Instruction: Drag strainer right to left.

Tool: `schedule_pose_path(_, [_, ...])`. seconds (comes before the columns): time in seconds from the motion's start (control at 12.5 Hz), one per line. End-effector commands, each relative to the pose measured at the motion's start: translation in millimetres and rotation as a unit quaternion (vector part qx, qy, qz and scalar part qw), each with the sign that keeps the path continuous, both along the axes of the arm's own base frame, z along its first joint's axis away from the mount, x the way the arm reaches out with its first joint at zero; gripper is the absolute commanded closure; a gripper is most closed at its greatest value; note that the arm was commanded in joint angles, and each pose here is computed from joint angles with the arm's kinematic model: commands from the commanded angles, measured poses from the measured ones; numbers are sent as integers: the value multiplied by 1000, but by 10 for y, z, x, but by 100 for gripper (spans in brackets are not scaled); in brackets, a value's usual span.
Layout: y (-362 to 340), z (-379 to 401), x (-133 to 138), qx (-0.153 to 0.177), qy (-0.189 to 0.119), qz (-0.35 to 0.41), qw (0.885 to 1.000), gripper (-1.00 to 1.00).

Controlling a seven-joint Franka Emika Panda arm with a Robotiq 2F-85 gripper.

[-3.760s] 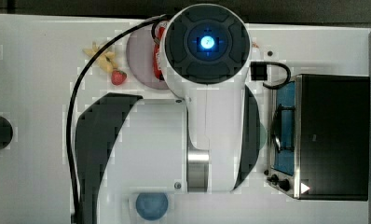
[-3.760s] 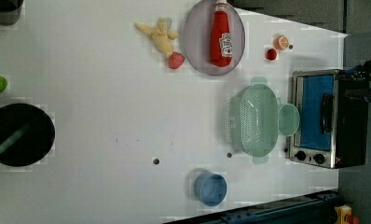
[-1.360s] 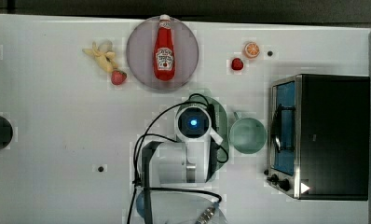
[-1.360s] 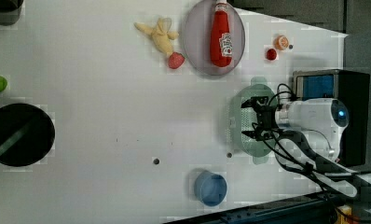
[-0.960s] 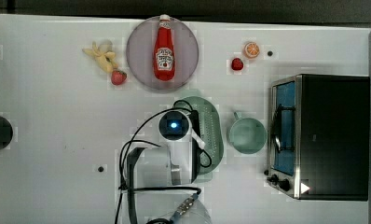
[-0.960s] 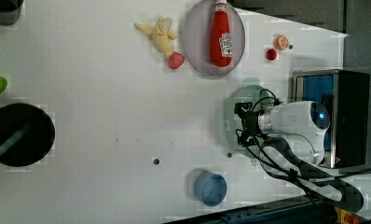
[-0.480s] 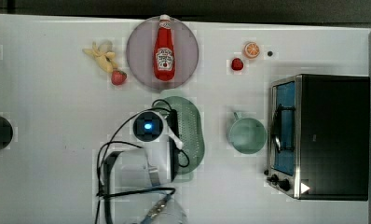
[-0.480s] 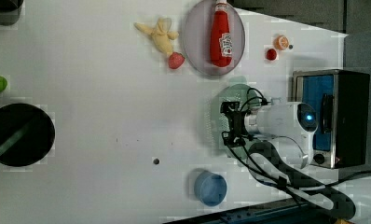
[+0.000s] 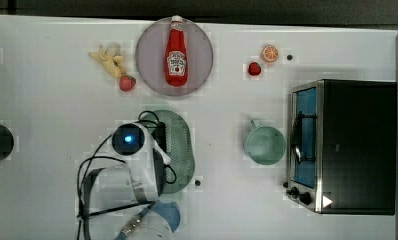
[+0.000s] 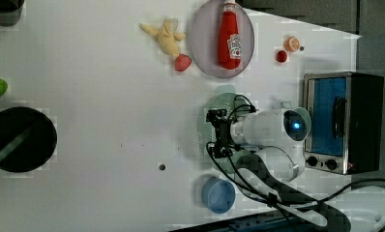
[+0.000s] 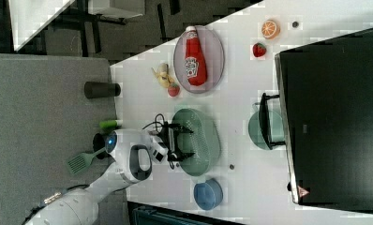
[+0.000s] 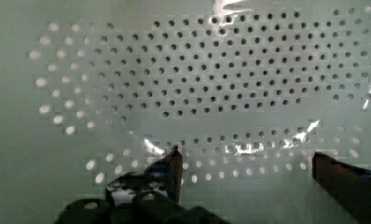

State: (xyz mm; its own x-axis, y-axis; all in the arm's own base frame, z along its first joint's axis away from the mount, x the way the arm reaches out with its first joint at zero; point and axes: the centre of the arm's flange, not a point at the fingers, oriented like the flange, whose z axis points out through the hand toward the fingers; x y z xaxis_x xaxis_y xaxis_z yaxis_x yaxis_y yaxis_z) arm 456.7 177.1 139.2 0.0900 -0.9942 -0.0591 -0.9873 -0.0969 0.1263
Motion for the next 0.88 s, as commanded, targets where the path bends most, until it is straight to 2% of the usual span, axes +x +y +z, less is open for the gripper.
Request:
schedule_pose_path(0.08, [497, 105, 119, 20, -9, -21, 1000, -100])
schedule_pose_path(0.4, [905, 155, 153, 29, -9, -36, 999, -100])
schedule_pose_path(0.88, [1397, 154, 49, 31, -5, -37, 999, -100])
